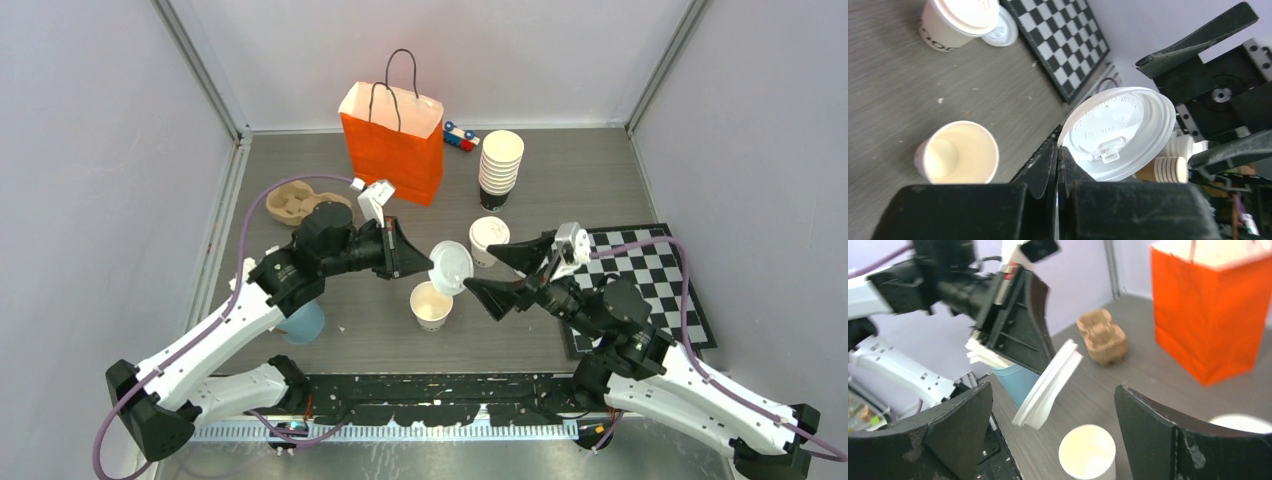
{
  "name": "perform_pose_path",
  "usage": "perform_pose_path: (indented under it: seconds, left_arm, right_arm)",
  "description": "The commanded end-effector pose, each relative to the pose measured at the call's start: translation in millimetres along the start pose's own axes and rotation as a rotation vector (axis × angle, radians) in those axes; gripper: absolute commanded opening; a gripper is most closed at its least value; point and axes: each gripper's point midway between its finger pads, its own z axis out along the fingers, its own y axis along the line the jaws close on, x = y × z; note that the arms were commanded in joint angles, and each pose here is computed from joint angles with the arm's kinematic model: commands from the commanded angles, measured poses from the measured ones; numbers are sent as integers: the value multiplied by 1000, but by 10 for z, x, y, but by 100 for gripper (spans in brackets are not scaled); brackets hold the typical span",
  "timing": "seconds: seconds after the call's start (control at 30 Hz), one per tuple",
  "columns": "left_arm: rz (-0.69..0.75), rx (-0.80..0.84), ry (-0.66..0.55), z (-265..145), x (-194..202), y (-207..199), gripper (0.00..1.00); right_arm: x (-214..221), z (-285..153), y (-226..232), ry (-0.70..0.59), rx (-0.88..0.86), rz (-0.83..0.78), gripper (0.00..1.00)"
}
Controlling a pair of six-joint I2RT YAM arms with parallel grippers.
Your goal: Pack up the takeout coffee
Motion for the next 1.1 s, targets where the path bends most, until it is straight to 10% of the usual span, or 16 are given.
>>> perform_pose_path:
  seconds: [0.0,0.43,1.07]
  left_arm:
    - [-73,195,21,-128,-7,-382,0]
    - [-177,400,83,-253,2,-791,0]
    - [-229,467,84,-240,0,-853,0]
  right_arm:
    - [-432,-143,598,-227,-362,-331,96]
    - [-391,-356,928,-347,-619,-777,97]
    - [-441,-66,769,-356,-511,-890,94]
